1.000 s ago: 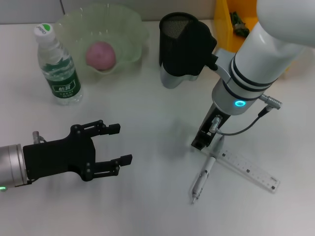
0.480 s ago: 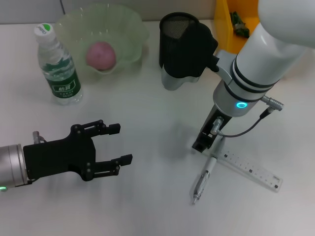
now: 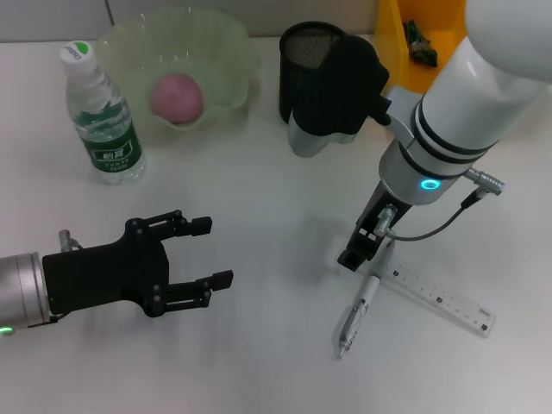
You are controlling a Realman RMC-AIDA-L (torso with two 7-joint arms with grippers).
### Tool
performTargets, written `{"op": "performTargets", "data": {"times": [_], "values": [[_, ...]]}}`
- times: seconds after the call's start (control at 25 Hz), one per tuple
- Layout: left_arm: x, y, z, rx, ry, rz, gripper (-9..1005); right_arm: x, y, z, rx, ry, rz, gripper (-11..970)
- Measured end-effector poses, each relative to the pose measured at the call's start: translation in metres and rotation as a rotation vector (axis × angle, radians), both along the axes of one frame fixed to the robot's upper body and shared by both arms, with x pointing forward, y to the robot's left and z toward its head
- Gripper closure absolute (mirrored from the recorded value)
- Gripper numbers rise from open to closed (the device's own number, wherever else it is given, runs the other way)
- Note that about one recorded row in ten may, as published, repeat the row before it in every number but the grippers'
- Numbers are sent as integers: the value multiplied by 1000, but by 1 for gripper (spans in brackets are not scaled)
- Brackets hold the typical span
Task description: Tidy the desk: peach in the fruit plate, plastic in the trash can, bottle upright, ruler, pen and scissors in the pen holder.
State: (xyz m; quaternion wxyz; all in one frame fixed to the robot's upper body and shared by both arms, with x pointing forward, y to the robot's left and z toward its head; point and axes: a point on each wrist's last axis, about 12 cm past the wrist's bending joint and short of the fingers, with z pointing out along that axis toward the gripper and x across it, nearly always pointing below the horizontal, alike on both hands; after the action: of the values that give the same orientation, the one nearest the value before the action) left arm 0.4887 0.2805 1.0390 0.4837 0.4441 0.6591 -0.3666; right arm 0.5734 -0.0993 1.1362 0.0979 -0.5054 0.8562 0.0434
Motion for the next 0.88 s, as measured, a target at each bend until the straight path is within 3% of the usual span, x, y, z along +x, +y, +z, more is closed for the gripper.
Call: {"op": "performTargets", "data": {"times": [0.12, 0.88], "values": [[0, 0, 0, 0, 2, 1, 219, 0, 0, 0, -1, 4, -9, 352], [1, 0, 0, 0, 7, 5, 219, -1, -9, -5, -23, 4, -56, 354]]}}
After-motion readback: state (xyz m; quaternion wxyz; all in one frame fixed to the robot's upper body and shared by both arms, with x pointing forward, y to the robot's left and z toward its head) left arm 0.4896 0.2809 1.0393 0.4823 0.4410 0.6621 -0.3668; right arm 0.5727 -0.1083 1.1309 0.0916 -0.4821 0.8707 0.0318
